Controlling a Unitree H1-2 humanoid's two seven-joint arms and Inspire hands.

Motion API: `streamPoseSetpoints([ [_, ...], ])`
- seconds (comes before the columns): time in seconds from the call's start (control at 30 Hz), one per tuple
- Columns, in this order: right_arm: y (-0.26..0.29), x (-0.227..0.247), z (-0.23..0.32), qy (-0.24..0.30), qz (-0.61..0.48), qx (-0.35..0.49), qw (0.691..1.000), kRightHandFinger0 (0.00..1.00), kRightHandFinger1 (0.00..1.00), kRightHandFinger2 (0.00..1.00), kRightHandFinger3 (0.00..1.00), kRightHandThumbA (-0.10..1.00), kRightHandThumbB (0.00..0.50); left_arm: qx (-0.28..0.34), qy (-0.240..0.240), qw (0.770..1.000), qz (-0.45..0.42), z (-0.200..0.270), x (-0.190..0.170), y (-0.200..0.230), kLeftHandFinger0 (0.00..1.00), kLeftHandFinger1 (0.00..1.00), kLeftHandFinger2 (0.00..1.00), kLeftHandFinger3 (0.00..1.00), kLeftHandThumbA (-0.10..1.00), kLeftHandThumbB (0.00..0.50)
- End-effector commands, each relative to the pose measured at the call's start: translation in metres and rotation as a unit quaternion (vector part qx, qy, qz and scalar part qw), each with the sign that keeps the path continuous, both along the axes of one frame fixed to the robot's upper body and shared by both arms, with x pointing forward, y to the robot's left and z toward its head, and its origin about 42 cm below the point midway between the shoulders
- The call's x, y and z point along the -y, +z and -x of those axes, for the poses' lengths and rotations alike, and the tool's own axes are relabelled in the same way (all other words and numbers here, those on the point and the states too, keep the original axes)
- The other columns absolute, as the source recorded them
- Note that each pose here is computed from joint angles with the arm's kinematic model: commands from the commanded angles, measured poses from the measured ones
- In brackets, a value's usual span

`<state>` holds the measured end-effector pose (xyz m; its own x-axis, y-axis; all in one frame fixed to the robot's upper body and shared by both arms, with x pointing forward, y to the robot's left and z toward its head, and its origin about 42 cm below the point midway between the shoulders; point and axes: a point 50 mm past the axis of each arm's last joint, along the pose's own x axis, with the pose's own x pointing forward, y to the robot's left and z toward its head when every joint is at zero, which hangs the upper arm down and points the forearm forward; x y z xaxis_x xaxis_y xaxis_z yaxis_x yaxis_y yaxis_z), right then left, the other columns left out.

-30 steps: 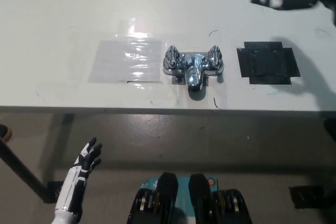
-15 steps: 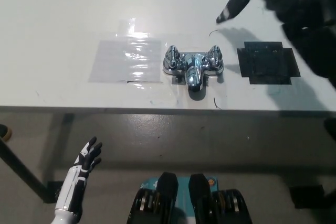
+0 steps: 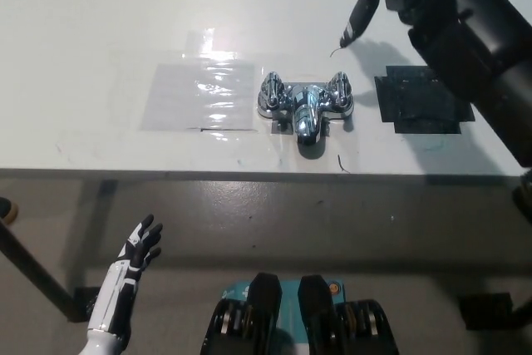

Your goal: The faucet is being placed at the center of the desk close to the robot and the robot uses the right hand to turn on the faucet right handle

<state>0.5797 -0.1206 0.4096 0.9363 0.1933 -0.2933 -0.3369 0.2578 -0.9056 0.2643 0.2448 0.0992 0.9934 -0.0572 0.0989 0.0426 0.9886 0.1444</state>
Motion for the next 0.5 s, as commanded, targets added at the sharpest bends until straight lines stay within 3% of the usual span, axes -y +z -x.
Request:
streamPoseSetpoints([
  [0.0, 0.052, -0.0157, -0.003, -0.002, -0.028, 0.062, 0.998, 1.0, 1.0, 1.0, 1.0, 1.0, 0.33, 0.034, -0.012, 0.999, -0.011, -0.0025, -0.0003, 0.0096, 1.0, 1.0, 1.0, 1.0, 1.0, 0.169],
  [0.47, 0.0464, -0.0173, -0.0123, -0.024, -0.044, 0.03, 0.998, 1.0, 1.0, 1.0, 1.0, 1.0, 0.369, 0.035, -0.013, 0.999, -0.005, -0.0031, 0.0002, 0.0143, 1.0, 1.0, 1.0, 1.0, 1.0, 0.186],
])
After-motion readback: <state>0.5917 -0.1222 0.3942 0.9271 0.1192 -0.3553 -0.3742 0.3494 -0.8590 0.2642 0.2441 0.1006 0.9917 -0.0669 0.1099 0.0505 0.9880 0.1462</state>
